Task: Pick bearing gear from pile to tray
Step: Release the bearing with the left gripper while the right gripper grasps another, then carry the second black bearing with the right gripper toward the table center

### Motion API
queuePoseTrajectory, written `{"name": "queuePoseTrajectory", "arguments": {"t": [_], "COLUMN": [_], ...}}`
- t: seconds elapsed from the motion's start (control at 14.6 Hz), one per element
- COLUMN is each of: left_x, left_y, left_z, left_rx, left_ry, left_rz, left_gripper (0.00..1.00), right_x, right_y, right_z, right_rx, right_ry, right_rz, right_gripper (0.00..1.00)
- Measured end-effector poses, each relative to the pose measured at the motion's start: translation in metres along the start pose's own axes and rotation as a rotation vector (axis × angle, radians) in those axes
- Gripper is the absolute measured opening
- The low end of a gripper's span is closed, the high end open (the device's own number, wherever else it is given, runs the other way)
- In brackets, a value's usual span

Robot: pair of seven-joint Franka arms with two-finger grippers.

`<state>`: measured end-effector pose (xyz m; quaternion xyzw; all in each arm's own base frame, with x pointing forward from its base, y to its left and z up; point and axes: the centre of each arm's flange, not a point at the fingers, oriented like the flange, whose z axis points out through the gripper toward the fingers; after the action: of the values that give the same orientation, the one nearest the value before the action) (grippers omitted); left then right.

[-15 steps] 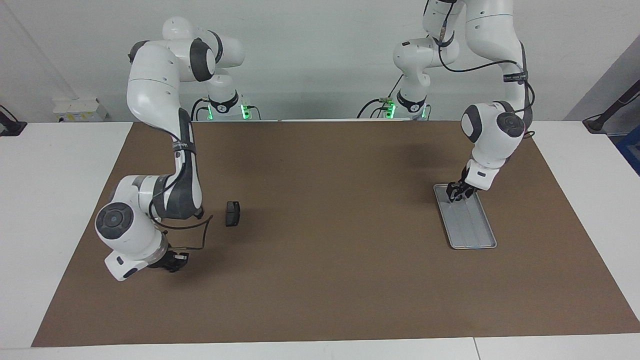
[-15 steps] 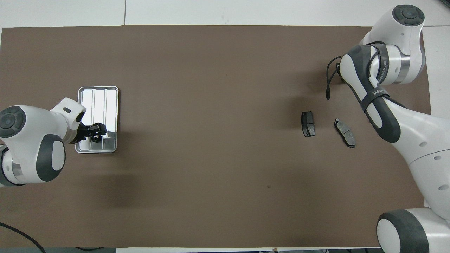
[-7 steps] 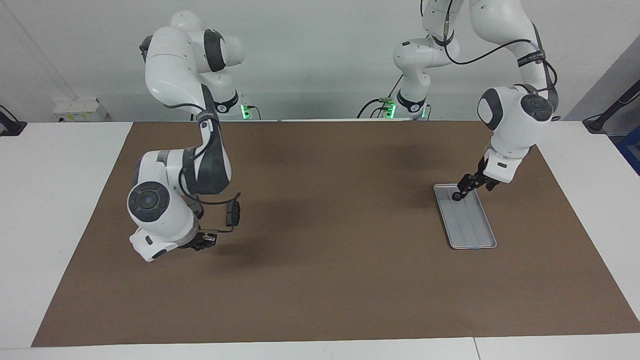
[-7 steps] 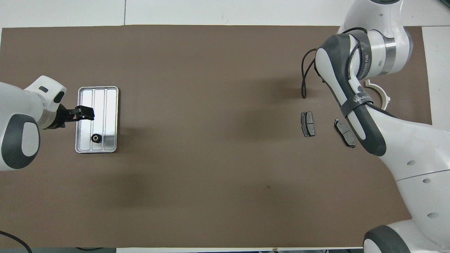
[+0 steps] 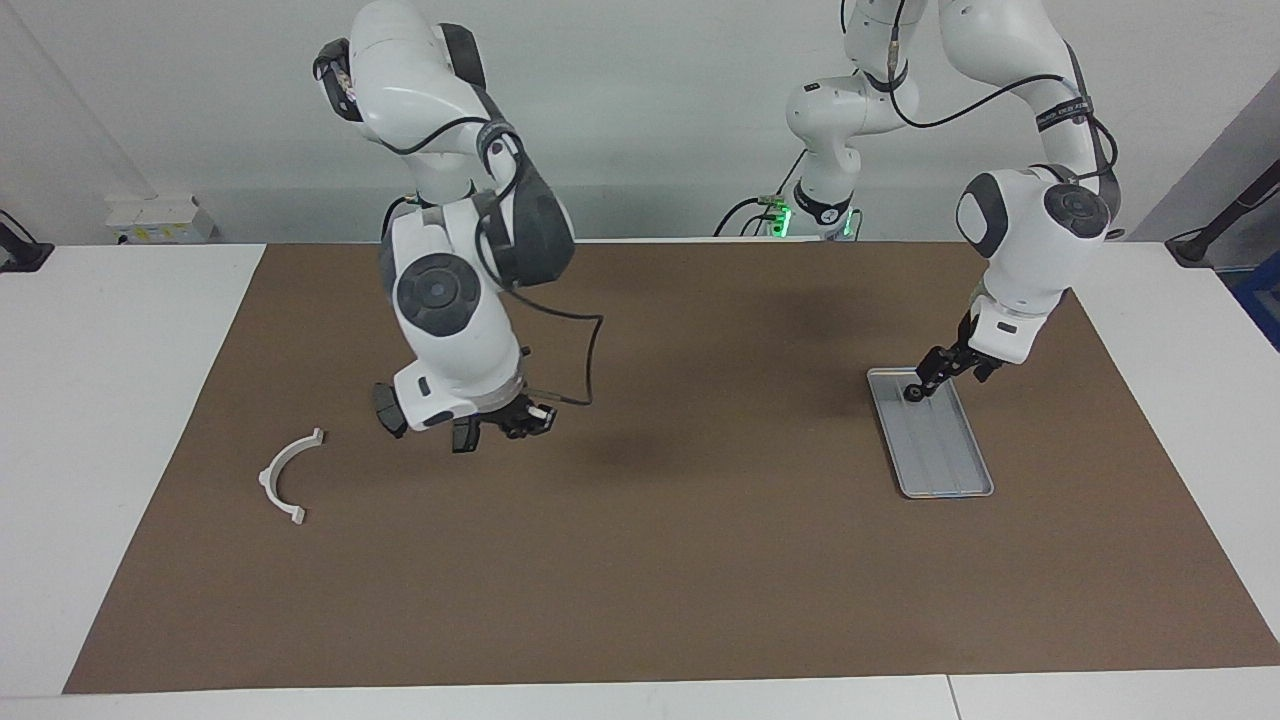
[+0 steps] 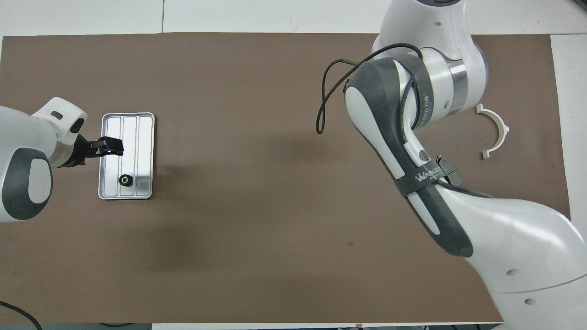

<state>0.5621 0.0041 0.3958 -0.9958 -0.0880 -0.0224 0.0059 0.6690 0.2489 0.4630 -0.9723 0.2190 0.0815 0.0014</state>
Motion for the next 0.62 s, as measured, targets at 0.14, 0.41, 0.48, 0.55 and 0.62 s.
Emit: {"name": "queuePoseTrajectory", "arguments": {"t": [0.14, 0.41, 0.48, 0.55, 0.62], "left_x": [0.0, 0.0, 0.0, 0.0, 0.001], "left_y": [0.0, 0.0, 0.0, 0.0, 0.0], "left_z": [0.0, 0.0, 0.0, -0.001, -0.001], "left_rx": [0.0, 0.0, 0.0, 0.0, 0.0], "left_ry": [0.0, 0.0, 0.001, 0.002, 0.003], "left_rz": [-0.002, -0.006, -0.006, -0.006, -0.006], "left_gripper": [1.0, 1.0, 1.0, 1.0, 1.0], "right_x": [-0.035, -0.098, -0.113, -0.127, -0.139], "right_y": [-0.031, -0.089, -0.103, -0.116, -0.128], "right_z": [-0.008, -0.003, 0.0, 0.005, 0.013], "right_rx": [0.021, 0.06, 0.075, 0.086, 0.092], "right_ry": [0.004, 0.032, 0.04, 0.045, 0.047], "right_rz": [0.073, 0.204, 0.233, 0.259, 0.282], "right_gripper": [0.24, 0.24, 0.24, 0.24, 0.24]}}
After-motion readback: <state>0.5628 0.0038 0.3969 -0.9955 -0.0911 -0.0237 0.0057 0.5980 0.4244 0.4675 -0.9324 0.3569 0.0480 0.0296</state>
